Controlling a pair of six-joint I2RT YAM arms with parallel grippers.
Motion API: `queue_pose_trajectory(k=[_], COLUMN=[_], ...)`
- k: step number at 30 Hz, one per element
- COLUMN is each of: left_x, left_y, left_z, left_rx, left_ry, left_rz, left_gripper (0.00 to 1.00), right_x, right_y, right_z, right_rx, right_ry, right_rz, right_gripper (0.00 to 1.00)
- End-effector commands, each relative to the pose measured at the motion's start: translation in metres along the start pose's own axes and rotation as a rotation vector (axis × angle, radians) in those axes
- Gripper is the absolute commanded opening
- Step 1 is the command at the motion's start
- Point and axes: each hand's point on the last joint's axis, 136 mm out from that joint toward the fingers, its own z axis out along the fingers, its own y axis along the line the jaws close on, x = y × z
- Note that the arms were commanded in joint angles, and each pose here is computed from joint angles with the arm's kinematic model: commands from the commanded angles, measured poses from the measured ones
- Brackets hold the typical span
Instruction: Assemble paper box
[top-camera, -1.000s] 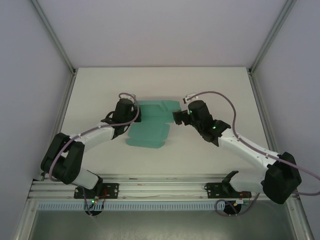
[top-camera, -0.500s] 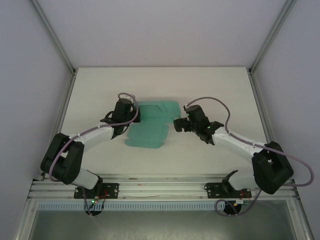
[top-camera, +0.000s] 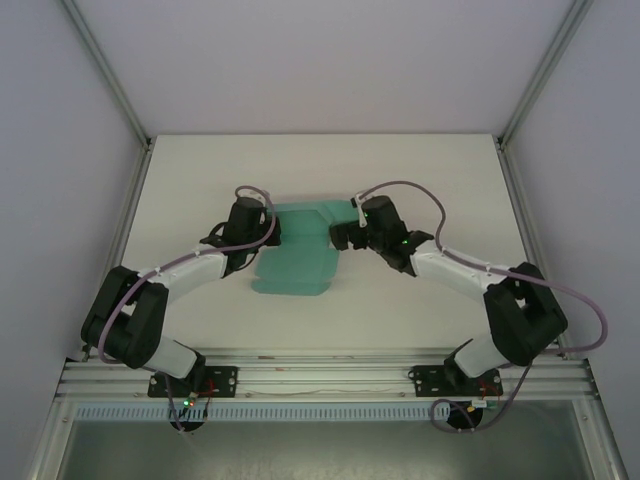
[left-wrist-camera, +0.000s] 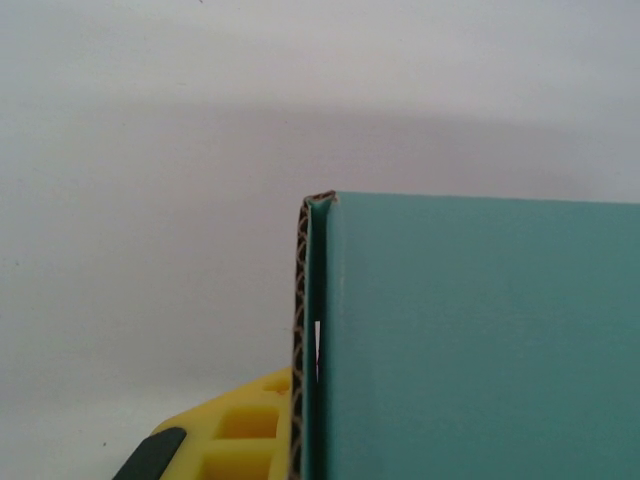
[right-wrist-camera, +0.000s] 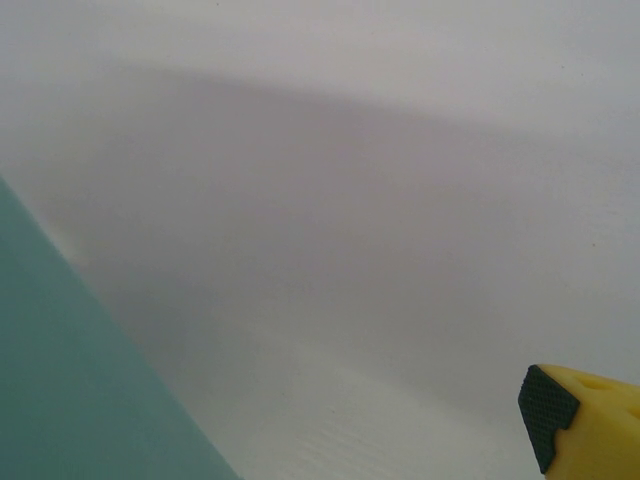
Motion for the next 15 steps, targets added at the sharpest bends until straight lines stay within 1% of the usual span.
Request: queue_pose_trajectory(k=[1,6,9,12,15], left_x=[-0.015,-0.011,-0.011,-0.010,-0.007], left_y=[-0.013,-0.013,-0.012,-0.009,-0.004], left_z=[0.002,0.010,0.010,0.010,0.009], left_rx=[0.048,0.039,0.039,0.019,-0.002], left_ry=[-0.025,0.008,0.005,0.008,0.013], left_rz=[-0.034,-0.043,-0.053,-0.052,-0.046], left_gripper=[0.00,0.00,0.00,0.00,0.00], right_x=[-0.019,-0.026,-0.026,-0.024,-0.025], right_y=[0.005,-0.015,-0.021,-0.026,-0.022], right_z=[0.007,0.020,0.022,0.021,0.012], right_rx=[0.018,0.232,0.330,0.365,0.332], right_ry=[-0.085,-0.165,-0.182,-0.183,-0.191], right_rz=[-0.039,-0.055,-0.095,-0.085,-0.080], right_gripper=[1.00,1.00,1.00,1.00,1.00])
